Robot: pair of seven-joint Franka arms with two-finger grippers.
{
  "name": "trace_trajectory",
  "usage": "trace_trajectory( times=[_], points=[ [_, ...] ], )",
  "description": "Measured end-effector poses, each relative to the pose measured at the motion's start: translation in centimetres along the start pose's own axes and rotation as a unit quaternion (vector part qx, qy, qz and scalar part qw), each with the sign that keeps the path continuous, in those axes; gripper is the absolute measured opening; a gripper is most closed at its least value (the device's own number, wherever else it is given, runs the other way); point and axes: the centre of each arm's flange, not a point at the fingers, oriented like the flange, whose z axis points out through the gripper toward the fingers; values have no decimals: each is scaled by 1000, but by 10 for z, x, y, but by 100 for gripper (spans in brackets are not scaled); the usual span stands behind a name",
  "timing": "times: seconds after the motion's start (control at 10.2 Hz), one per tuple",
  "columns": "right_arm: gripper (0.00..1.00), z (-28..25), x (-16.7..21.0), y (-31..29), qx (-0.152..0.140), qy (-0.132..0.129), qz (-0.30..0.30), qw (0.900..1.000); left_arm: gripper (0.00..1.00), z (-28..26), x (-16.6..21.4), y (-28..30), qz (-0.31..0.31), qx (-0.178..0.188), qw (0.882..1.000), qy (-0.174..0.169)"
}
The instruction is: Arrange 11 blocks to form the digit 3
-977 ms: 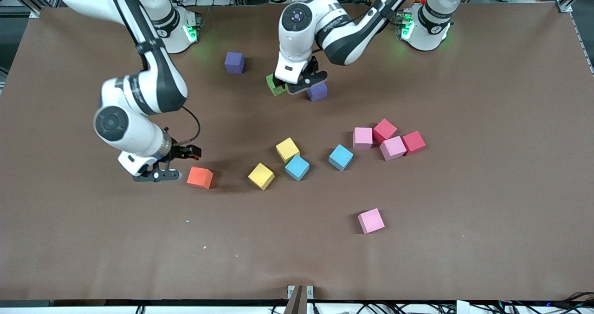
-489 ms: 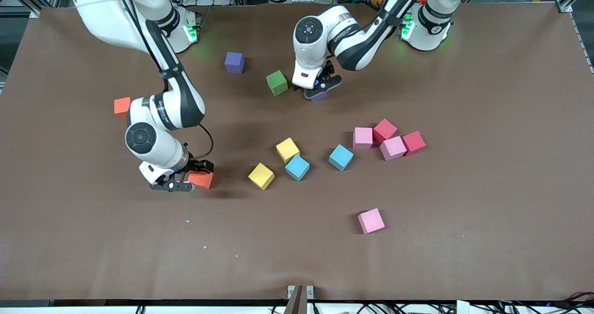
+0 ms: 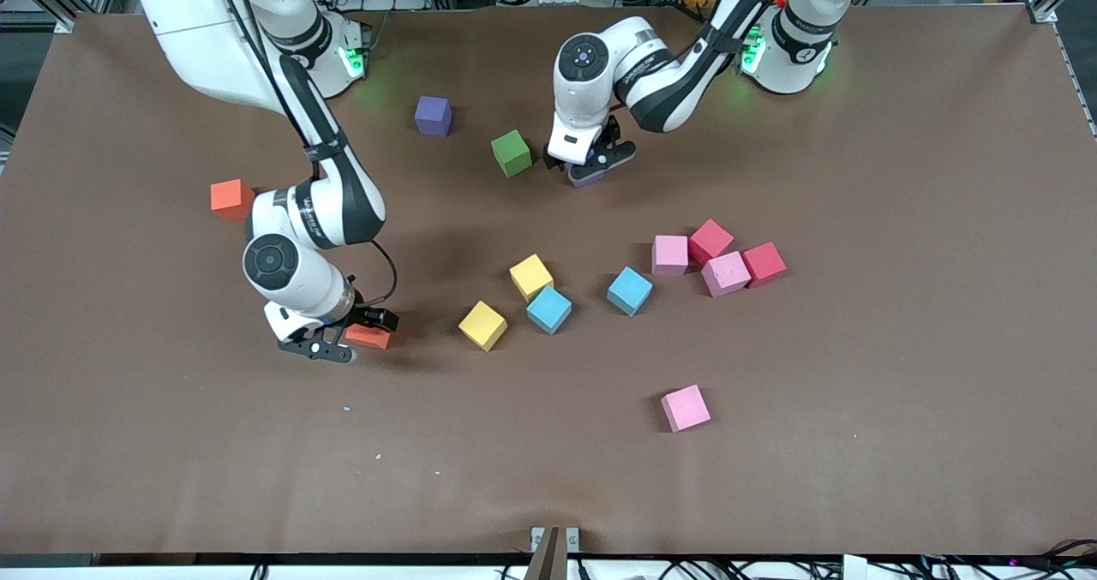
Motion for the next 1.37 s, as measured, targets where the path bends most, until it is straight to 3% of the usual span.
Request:
trace_trajectory(
  times=[0.39,0.59,0.68,0.88,1.08,1.27,1.37],
  points=[
    [98,17,-5,-5,-5,-5,21,1000,100,22,-2,-13,20,12,1000,-5],
    [89,18,-6,-5,-5,-5,21,1000,100,27,-3,-14,21,8,1000,-5],
    [74,19,-6,-5,-6,-6,21,1000,100,30,-3,-14,21,6,1000,-6],
    [65,21,-6,-4,-6,-7,21,1000,99,35,-3,-14,22,9,1000,-8],
    [60,20,-5,-4,-6,-6,22,1000,92,37,-3,-15,21,11,1000,-9],
    [59,19,-5,-4,-7,-7,22,1000,67,36,-2,-15,19,10,1000,-9],
    [59,19,-5,-4,-8,-10,22,1000,61,36,-2,-15,18,10,1000,-9]
  ],
)
